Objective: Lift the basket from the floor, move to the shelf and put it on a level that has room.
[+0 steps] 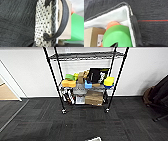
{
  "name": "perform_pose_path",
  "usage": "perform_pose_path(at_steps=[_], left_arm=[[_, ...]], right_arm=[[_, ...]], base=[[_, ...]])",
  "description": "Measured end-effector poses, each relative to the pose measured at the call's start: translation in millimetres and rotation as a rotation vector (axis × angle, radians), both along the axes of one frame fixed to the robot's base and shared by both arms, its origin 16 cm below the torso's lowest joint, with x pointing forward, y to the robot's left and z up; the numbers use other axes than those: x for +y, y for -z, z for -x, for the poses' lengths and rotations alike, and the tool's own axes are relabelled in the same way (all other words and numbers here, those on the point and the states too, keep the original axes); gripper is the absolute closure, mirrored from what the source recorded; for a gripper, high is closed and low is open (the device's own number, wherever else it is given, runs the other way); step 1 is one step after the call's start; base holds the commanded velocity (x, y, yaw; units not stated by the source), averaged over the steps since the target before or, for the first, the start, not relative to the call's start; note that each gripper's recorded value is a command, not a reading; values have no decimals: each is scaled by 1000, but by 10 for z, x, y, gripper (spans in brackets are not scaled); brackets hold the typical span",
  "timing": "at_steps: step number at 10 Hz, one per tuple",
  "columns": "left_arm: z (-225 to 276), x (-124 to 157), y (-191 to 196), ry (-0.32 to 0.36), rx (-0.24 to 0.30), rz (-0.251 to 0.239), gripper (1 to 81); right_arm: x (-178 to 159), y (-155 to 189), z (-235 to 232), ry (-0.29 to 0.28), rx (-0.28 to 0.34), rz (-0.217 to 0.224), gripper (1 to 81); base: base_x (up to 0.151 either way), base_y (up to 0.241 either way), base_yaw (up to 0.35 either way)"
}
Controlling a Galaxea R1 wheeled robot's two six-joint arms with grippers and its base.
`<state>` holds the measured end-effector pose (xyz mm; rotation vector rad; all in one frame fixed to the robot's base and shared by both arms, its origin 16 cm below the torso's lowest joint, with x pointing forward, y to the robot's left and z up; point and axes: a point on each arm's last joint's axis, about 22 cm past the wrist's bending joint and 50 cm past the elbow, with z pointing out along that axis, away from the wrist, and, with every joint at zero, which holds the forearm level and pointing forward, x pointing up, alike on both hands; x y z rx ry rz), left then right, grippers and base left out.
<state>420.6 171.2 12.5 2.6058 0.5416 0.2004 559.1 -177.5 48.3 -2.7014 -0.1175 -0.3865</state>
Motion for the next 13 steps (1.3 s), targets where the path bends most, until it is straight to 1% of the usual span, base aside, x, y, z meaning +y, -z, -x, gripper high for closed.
perform_pose_path(at_steps=[3,5,6,8,9,11,13], left_arm=[[-181,20,-20,-2,-24,-3,10],[-388,48,-61,-9,-60,-9,10],[-465,75,-69,-11,-75,-17,10],[-687,103,-116,-10,-117,-27,10],[-718,79,-126,-10,-122,-25,10],[-716,77,-127,-7,-120,-24,10],[-856,24,-173,-6,-137,-18,10]], right_arm=[[-10,-18,-122,7,-17,3,10],[170,-29,-133,7,-20,-15,10],[242,-22,-137,9,-20,-17,10],[162,26,-180,30,-29,16,10],[170,35,-203,37,-36,23,10],[300,41,-165,34,-35,11,10],[250,50,-181,40,-39,21,10]], base=[[0,0,0],[0,0,0],[0,0,0],[0,0,0],[0,0,0],[0,0,0],[0,0,0]])
